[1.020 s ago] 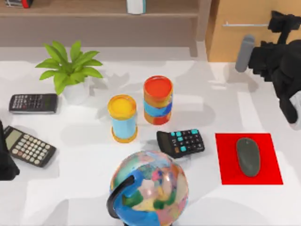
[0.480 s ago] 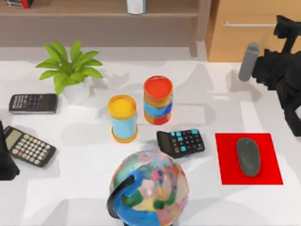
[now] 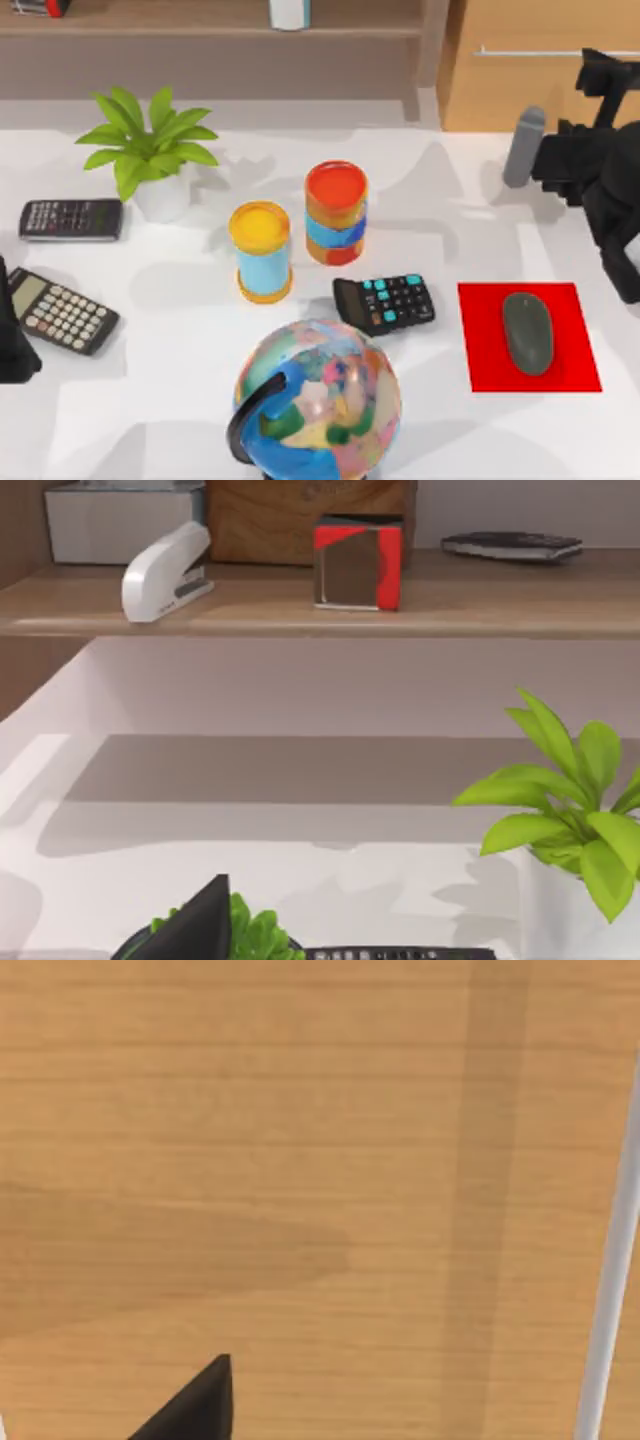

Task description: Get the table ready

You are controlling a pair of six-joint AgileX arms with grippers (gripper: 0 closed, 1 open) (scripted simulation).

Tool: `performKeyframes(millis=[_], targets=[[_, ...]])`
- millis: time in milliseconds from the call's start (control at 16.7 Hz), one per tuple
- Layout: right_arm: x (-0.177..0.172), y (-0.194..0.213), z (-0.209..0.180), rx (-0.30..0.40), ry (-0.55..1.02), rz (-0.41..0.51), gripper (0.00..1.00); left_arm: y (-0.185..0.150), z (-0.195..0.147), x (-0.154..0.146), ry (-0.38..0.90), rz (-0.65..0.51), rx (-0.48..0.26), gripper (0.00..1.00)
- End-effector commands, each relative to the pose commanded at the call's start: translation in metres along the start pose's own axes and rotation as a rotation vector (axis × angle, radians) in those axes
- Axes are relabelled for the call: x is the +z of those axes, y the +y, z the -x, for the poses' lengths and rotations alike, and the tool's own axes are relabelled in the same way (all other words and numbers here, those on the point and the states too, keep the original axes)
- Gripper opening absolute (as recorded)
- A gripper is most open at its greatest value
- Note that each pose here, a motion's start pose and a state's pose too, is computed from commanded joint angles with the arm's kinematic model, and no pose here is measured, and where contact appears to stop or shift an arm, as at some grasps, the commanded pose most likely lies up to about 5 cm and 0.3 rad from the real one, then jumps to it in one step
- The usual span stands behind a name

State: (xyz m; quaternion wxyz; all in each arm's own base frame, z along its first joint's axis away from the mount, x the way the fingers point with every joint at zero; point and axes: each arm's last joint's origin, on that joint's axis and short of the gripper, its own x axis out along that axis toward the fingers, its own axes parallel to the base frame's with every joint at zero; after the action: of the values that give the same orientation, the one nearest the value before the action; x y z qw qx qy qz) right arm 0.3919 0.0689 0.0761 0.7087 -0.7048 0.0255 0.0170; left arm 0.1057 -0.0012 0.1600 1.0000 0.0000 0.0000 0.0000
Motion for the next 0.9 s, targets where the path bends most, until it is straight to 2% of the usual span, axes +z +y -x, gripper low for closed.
performKeyframes(millis=[180, 300, 420, 600, 780, 900], targets=[[0.009, -0.001, -0.002, -0.003, -0.005, -0.027, 1.0, 0.0, 0.0, 0.0, 0.0, 0.0, 0.0, 1.0], [0.03, -0.007, -0.006, -0.01, -0.026, -0.092, 1.0, 0.0, 0.0, 0.0, 0.0, 0.0, 0.0, 1.0], [0.065, -0.017, -0.004, -0.012, -0.071, -0.193, 1.0, 0.0, 0.0, 0.0, 0.0, 0.0, 0.0, 1.0], [0.122, -0.04, 0.008, -0.002, -0.152, -0.397, 1.0, 0.0, 0.0, 0.0, 0.0, 0.0, 0.0, 1.0], [0.159, -0.064, 0.016, -0.003, -0.189, -0.594, 1.0, 0.0, 0.0, 0.0, 0.0, 0.0, 0.0, 1.0], [0.18, -0.076, 0.022, 0.001, -0.203, -0.694, 1.0, 0.0, 0.0, 0.0, 0.0, 0.0, 0.0, 1.0]])
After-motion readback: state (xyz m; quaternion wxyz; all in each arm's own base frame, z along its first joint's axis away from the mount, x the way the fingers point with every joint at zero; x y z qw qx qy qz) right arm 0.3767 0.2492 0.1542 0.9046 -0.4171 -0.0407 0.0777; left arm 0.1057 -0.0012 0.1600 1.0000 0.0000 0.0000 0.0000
